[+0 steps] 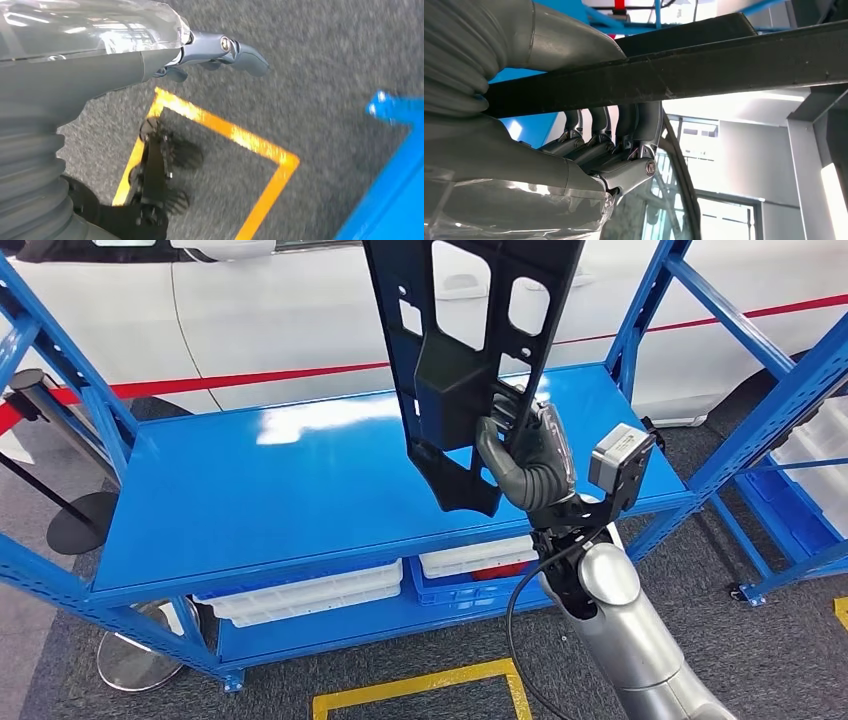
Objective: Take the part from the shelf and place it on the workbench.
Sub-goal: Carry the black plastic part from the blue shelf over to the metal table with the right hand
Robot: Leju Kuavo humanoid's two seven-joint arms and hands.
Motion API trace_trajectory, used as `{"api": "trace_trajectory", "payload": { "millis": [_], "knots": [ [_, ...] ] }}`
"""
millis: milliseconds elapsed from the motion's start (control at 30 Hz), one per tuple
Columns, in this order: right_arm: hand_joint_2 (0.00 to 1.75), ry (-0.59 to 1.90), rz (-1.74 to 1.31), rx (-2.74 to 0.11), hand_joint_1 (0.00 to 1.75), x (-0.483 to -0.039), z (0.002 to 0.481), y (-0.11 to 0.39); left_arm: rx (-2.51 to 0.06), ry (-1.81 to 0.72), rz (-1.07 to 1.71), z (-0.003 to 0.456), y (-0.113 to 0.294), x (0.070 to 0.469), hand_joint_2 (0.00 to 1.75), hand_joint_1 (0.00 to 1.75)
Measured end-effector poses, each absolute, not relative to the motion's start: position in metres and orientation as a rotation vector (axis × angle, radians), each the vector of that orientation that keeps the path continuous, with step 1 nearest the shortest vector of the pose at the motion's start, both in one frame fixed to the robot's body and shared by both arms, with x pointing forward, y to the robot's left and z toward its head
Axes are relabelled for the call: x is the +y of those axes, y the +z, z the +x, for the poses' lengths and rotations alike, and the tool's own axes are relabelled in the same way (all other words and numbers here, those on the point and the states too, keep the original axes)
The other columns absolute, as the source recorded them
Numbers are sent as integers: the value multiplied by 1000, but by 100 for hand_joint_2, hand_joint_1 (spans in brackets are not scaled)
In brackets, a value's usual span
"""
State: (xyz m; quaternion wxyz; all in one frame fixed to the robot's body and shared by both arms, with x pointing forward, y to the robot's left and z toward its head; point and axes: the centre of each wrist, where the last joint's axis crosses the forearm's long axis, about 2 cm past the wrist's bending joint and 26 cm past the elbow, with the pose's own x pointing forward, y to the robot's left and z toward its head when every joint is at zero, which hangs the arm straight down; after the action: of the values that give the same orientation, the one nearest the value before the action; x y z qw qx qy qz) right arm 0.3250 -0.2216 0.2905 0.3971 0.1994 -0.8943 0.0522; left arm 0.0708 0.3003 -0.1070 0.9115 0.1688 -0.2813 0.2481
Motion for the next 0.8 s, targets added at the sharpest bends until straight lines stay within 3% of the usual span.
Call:
{"api": "trace_trajectory", "payload": {
  "millis": [800],
  "knots": [
    [175,127,545,-2262,175,-210,324,294,-553,579,405,58,-108,316,175,0]
  ]
}}
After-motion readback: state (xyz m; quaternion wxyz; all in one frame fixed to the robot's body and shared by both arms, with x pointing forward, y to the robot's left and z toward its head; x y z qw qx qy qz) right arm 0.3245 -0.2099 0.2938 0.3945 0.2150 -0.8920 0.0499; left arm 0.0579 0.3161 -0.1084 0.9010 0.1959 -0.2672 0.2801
